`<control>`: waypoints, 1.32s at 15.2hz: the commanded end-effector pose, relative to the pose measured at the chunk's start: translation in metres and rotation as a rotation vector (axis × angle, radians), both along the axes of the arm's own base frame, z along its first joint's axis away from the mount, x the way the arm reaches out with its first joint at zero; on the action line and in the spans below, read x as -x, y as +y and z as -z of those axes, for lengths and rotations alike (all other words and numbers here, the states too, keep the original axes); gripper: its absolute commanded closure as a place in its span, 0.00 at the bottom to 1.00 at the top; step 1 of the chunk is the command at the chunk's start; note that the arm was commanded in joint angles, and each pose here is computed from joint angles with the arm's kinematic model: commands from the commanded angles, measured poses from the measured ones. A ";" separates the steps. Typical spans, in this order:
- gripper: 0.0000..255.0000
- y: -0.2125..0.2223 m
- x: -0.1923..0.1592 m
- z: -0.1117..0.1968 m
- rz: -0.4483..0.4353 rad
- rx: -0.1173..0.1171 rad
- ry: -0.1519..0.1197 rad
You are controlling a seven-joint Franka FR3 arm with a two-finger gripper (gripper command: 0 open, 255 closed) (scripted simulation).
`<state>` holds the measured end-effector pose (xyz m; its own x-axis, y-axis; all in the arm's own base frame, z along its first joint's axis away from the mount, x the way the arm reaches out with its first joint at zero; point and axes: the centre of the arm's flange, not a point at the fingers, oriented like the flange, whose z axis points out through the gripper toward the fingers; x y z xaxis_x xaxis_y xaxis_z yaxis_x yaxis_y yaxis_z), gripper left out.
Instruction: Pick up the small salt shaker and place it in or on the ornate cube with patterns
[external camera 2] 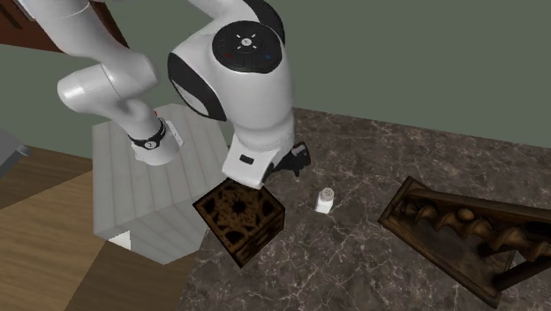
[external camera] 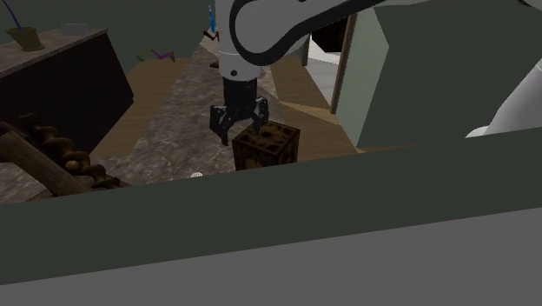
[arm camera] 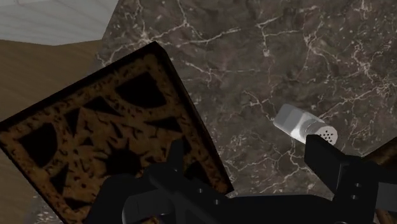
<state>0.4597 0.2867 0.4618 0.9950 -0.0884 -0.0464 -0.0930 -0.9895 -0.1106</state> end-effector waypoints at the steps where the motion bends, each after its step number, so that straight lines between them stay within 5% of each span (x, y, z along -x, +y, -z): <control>1: 0.00 0.023 -0.009 0.012 -0.004 0.001 0.004; 10: 0.00 0.122 -0.055 0.058 -0.024 0.006 0.024; 20: 0.00 0.126 -0.052 0.098 -0.024 0.006 0.024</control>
<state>0.5121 0.4125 0.3652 0.9955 -0.0644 -0.0698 -0.0713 -0.9922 -0.1023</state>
